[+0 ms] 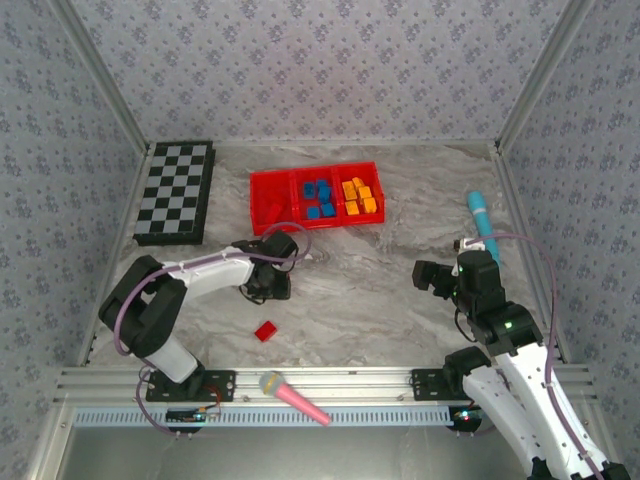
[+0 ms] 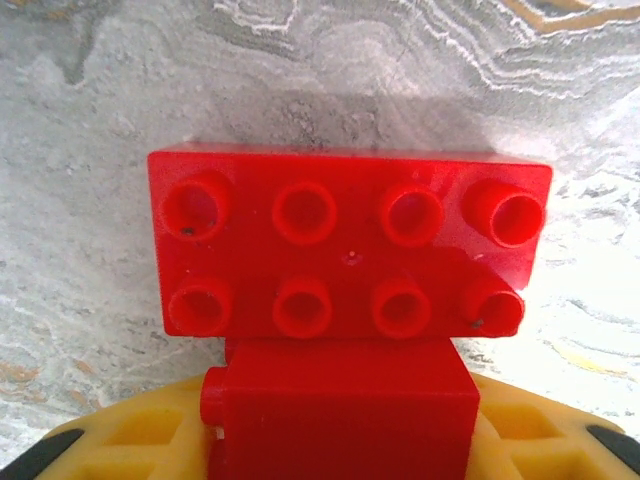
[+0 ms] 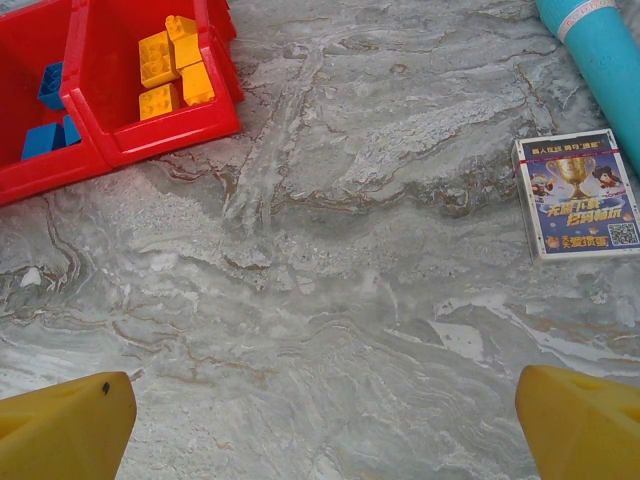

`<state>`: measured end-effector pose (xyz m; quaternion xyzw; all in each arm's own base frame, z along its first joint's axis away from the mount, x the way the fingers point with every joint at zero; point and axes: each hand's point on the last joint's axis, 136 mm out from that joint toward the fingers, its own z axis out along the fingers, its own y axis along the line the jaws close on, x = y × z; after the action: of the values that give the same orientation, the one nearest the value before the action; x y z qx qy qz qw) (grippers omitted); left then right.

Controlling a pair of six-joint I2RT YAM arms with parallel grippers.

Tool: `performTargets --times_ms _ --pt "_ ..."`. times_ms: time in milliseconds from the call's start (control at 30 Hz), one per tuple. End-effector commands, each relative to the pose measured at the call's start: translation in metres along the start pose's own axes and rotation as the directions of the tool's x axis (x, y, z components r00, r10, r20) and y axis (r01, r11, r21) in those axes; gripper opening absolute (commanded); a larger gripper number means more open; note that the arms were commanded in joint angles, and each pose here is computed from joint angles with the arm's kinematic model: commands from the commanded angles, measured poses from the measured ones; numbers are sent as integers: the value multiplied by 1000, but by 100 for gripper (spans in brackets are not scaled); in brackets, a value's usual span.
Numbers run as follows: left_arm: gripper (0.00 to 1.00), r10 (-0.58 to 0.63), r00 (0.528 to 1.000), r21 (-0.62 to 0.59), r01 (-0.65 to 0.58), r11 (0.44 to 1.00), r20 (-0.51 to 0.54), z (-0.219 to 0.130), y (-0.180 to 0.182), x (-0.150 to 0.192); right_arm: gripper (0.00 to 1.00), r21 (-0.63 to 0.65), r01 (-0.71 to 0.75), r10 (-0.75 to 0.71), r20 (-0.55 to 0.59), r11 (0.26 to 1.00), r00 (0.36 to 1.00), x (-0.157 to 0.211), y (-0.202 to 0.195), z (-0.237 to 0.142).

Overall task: Sort the legos into containers by color
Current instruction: Pick up the lego from the middle-left of the table, then place the lego in the container.

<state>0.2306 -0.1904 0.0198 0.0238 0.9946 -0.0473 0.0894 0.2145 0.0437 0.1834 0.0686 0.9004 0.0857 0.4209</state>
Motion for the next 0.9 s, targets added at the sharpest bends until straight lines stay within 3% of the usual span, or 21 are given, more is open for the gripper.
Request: performTargets --times_ms 0,300,667,867 --pt "30 3 994 50 -9 999 113 -9 -10 -28 99 12 2 -2 3 1000 1000 0 -3 0" --pt "26 -46 957 19 42 999 286 -77 4 -63 99 14 -4 4 19 1000 1000 -2 -4 -6" --pt "25 -92 920 -5 102 995 380 -103 16 -171 99 -2 -1 1 23 1000 1000 -2 -1 -6" --pt "25 -117 912 -20 136 991 393 -90 19 -227 100 -8 1 -1 27 1000 1000 -1 0 -6"
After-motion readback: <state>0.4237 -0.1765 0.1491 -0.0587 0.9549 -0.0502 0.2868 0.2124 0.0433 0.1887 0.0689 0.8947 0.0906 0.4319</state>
